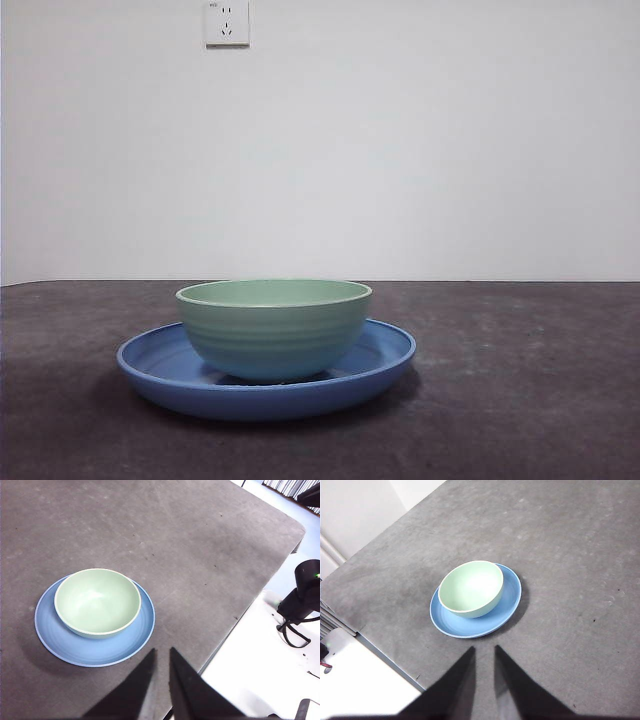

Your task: Place the green bowl on the blue plate

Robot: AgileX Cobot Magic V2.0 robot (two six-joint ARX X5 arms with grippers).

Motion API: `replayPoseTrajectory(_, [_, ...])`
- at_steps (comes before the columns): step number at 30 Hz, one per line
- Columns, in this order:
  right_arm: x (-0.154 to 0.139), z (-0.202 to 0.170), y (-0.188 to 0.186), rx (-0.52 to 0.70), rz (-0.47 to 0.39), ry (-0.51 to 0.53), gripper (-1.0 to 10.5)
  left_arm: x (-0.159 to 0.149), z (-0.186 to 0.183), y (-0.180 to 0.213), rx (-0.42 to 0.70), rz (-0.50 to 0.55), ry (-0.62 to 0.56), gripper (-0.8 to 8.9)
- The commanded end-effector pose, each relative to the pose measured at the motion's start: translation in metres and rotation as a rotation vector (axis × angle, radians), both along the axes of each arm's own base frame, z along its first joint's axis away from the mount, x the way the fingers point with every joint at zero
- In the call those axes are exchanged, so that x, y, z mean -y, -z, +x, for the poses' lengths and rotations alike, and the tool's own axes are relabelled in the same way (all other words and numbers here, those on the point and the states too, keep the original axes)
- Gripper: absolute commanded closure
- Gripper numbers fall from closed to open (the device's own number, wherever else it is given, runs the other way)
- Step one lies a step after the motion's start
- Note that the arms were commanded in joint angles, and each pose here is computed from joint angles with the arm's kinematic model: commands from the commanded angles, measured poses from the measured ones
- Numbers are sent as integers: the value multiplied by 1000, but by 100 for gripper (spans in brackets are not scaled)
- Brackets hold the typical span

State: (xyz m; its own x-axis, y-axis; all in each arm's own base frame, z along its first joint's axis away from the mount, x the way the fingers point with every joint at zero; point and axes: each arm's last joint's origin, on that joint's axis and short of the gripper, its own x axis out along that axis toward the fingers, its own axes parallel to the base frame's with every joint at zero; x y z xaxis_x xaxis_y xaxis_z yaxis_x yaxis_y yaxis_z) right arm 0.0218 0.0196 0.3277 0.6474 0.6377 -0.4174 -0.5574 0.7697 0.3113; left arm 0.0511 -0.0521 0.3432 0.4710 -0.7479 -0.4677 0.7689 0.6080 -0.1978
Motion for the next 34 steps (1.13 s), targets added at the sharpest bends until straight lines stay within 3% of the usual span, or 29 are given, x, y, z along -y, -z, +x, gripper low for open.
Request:
replayPoseTrajectory(1, [0,0,-3,13,11,-3,915,1,0,-4,16,-14,6,794])
replayPoseTrajectory(18, [0,0,-3,13,11,-2,915,-3,-1,-5,28,-24,-25,794])
replayPoseTrajectory(21, [0,0,-3,13,11,-2,915,-8,1,-5,31,-28,-93,794])
replayPoseTrajectory(27, [0,0,-3,13,11,-2,915,-21,14,6,79,-26,-338,794])
replayPoseTrajectory(34, [0,0,-3,13,11,-2,915,-36,33,58,194,-32,-616,794])
